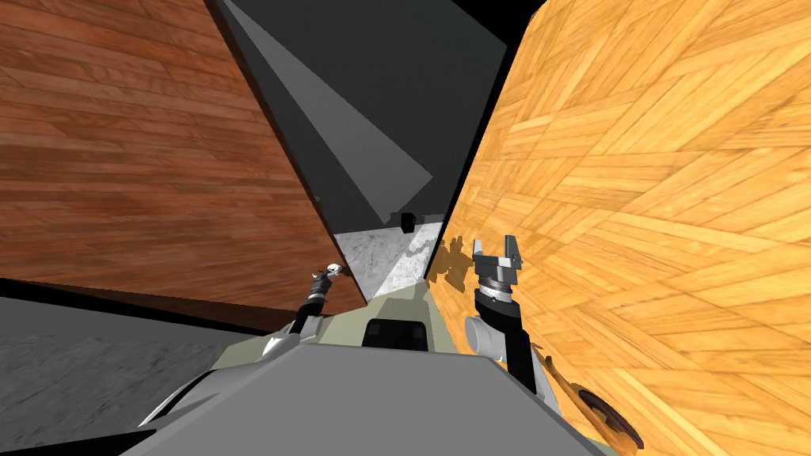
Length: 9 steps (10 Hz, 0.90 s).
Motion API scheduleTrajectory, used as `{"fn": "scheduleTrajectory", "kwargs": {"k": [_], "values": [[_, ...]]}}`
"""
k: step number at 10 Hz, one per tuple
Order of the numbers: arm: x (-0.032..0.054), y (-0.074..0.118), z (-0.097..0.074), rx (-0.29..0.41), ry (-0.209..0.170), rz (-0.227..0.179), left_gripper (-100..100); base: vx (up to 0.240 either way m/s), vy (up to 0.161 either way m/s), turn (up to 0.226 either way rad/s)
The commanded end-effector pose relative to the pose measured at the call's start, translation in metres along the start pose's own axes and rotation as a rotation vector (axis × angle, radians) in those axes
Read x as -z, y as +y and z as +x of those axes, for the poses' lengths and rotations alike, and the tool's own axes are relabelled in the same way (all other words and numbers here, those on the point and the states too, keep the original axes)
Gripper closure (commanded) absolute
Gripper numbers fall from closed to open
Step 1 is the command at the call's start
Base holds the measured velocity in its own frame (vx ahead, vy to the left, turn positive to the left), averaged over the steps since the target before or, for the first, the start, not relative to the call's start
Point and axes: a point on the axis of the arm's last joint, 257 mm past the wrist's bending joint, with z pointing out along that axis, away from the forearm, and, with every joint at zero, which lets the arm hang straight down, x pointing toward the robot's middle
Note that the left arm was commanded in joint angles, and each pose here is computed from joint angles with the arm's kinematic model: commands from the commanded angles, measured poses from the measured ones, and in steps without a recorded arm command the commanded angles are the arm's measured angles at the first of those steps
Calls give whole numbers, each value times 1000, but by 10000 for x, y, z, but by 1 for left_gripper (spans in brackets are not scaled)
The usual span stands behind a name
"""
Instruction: Pull the door open
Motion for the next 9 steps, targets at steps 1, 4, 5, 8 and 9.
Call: {"fn": "scheduleTrajectory", "kwargs": {"k": [1,4,5,8,9], "values": [[34,42,-47,-3,-8,-11,100,-207,19,-8],[34,42,-44,-3,-7,-11,100,-193,7,0],[34,42,-43,-3,-7,-11,100,-184,15,23],[32,42,-39,-3,-6,-11,100,-215,2,3],[32,42,-37,-3,-5,-11,100,-213,27,12]]}}
